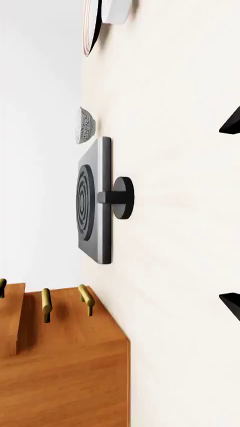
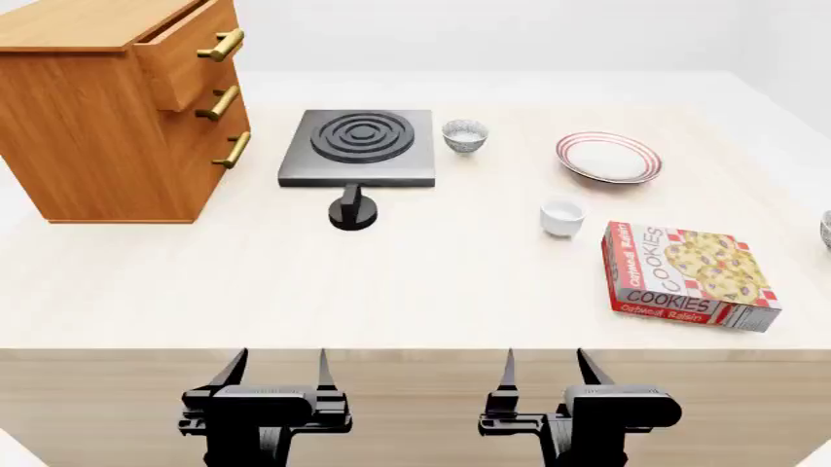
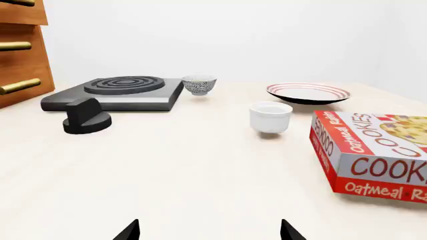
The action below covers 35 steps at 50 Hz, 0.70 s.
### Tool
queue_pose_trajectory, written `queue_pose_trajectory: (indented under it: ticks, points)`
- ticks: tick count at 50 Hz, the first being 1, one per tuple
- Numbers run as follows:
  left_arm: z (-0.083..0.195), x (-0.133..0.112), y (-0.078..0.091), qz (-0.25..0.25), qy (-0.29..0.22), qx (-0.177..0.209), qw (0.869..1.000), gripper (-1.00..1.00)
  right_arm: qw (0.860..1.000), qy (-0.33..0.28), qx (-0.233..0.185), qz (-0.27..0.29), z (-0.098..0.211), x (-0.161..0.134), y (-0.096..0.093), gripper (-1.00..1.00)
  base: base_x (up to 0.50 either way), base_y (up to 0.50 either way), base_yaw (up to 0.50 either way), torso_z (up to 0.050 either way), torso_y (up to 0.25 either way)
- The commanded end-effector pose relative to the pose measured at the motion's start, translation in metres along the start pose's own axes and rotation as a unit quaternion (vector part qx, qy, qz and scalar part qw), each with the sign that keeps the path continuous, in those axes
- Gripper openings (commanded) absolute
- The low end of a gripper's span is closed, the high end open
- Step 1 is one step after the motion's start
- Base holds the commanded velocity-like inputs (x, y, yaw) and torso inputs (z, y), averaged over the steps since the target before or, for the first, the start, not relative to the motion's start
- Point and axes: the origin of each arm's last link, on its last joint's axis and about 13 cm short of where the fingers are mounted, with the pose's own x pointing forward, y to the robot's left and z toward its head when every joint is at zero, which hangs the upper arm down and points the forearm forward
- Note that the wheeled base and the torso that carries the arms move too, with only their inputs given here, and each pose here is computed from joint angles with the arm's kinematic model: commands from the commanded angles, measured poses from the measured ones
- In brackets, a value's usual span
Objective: Pick the akita bowl next to the cookies box and place it on the plate.
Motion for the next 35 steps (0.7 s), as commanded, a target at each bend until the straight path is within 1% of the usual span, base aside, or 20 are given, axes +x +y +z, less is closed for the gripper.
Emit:
queue_pose_trajectory:
  ticks: [1,5,17,18,19,22,25,26,27,29,35]
  points:
    - [0.000,-0.001,0.000,-0.001,-0.003,0.000,1.000,1.00,1.000,0.001,-0.008,0.005,0.000,0.001,0.002,1.00,0.00,0.00,0.00,0.000,0.000]
    - [0.001,-0.001,0.001,-0.001,-0.008,-0.003,1.000,1.00,1.000,-0.001,0.000,-0.011,0.000,0.001,0.000,1.00,0.00,0.00,0.00,0.000,0.000]
    - [0.003,0.000,0.001,-0.004,-0.012,-0.005,1.000,1.00,1.000,-0.015,0.001,-0.011,0.001,0.001,0.000,1.00,0.00,0.00,0.00,0.000,0.000]
    - [0.003,0.000,0.000,-0.005,-0.013,-0.003,1.000,1.00,1.000,-0.015,0.000,-0.011,0.002,0.001,0.000,1.00,0.00,0.00,0.00,0.000,0.000]
    - [0.004,-0.001,0.000,-0.004,-0.031,0.011,0.999,1.00,1.000,-0.019,0.001,-0.013,0.002,0.002,0.000,1.00,0.00,0.00,0.00,0.000,0.000]
    - [0.006,-0.001,0.001,0.004,-0.038,0.016,0.999,1.00,0.999,-0.028,0.001,-0.015,0.006,0.000,-0.001,1.00,0.00,0.00,0.00,0.000,0.000]
    - [0.008,-0.001,0.002,0.011,-0.048,0.018,0.999,1.00,0.999,-0.045,0.001,-0.013,0.009,-0.001,-0.001,1.00,0.00,0.00,0.00,0.000,0.000]
    - [0.009,-0.001,0.002,0.011,-0.050,0.020,0.998,1.00,0.999,-0.053,0.002,-0.006,0.010,-0.002,-0.001,1.00,0.00,0.00,0.00,0.000,0.000]
    - [0.009,-0.003,0.002,0.009,-0.056,0.020,0.998,1.00,0.998,-0.059,-0.003,0.013,0.011,-0.005,0.000,1.00,0.00,0.00,0.00,0.000,0.000]
    - [0.009,-0.004,0.002,0.006,-0.059,0.020,0.998,1.00,0.998,-0.058,-0.004,0.013,0.010,-0.006,0.000,1.00,0.00,0.00,0.00,0.000,0.000]
    - [0.011,-0.005,0.002,0.009,-0.074,0.024,0.997,1.00,0.997,-0.069,-0.001,0.025,0.013,-0.008,0.000,1.00,-0.05,-0.48,0.00,0.000,0.000]
